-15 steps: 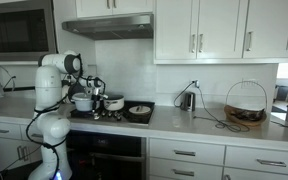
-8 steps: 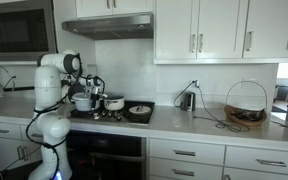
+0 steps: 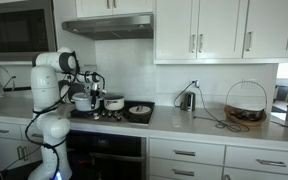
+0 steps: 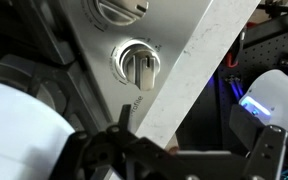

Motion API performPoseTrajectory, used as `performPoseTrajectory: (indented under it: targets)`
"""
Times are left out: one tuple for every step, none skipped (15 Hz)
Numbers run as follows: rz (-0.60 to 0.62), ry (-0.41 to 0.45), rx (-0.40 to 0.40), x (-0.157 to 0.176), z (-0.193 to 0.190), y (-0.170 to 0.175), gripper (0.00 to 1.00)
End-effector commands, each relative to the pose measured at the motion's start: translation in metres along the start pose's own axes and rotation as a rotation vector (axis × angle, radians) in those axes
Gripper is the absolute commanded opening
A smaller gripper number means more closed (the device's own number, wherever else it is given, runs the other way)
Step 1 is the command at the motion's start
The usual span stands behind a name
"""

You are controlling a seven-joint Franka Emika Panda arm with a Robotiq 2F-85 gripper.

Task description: Turn on the first knob from the left on the stove

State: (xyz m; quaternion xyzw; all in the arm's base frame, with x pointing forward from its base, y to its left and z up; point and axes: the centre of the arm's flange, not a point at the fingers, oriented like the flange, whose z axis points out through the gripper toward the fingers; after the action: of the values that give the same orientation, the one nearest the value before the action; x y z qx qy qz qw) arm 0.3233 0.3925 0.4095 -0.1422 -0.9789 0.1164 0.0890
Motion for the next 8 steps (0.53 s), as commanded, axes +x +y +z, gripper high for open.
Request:
performPoseTrajectory:
  targets:
    - [0.051,-0.064,-0.041,0.015,-0.032,0.004,1.00]
    - [0.082,-0.081,-0.044,0.017,-0.040,0.004,1.00]
    - [0.116,-0.098,-0.052,0.019,-0.046,0.005,1.00]
    - [0.143,-0.113,-0.052,0.021,-0.053,0.005,1.00]
    - [0.163,-0.123,-0.057,0.024,-0.060,0.007,1.00]
    - [0.196,-0.132,-0.065,0.028,-0.067,0.009,1.00]
    - [0.230,-0.144,-0.073,0.032,-0.072,0.010,1.00]
    - [0.271,-0.152,-0.081,0.036,-0.077,0.011,1.00]
